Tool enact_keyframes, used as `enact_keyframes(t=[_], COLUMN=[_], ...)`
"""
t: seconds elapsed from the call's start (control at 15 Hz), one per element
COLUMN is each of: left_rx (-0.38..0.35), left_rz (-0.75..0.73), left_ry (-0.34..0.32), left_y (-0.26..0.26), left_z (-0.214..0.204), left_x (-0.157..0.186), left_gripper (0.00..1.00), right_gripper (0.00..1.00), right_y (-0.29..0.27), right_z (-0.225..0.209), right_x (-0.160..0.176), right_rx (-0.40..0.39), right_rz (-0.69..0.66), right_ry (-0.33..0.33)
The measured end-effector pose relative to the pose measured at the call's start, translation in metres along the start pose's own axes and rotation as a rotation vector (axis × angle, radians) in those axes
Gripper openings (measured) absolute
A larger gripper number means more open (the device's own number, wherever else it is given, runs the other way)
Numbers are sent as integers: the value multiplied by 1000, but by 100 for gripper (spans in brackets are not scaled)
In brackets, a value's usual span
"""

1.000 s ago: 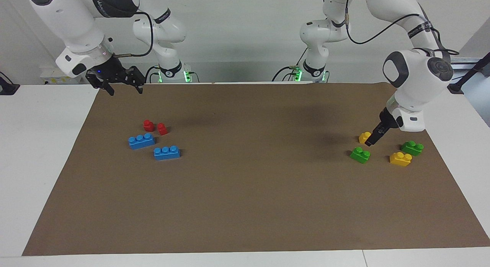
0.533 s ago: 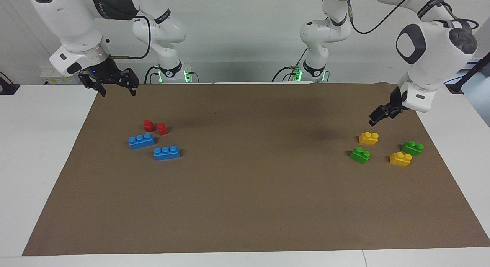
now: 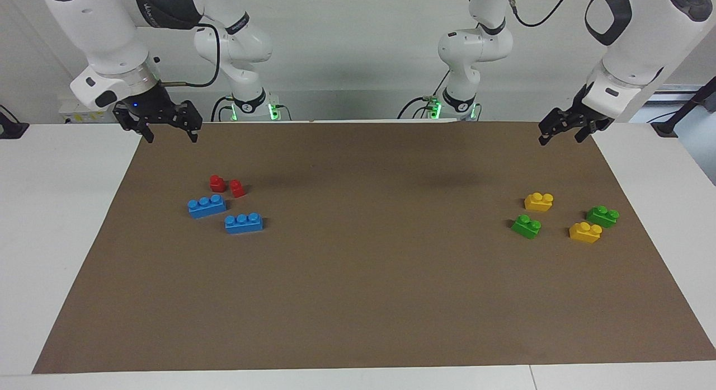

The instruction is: Remove green block with left arm and hold with right

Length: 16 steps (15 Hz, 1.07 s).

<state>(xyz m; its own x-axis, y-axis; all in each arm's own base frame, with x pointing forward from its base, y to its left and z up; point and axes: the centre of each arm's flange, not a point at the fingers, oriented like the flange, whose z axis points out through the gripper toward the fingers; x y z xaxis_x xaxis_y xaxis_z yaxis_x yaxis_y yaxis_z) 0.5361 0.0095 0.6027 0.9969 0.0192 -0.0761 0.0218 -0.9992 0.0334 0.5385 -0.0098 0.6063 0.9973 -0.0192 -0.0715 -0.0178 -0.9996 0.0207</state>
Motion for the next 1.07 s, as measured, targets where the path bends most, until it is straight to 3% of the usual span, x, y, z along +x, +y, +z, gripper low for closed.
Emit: enact_keyframes(t=[1.07], left_rx=[9], left_rz=[34], left_ry=[15], left_y=[17], left_z=[-8], left_x=[0], left_gripper=[100], right_gripper=[100], right_y=[2], right_z=[-4], right_x=[0], right_rx=[20], right_rz=[35], right_ry=[10])
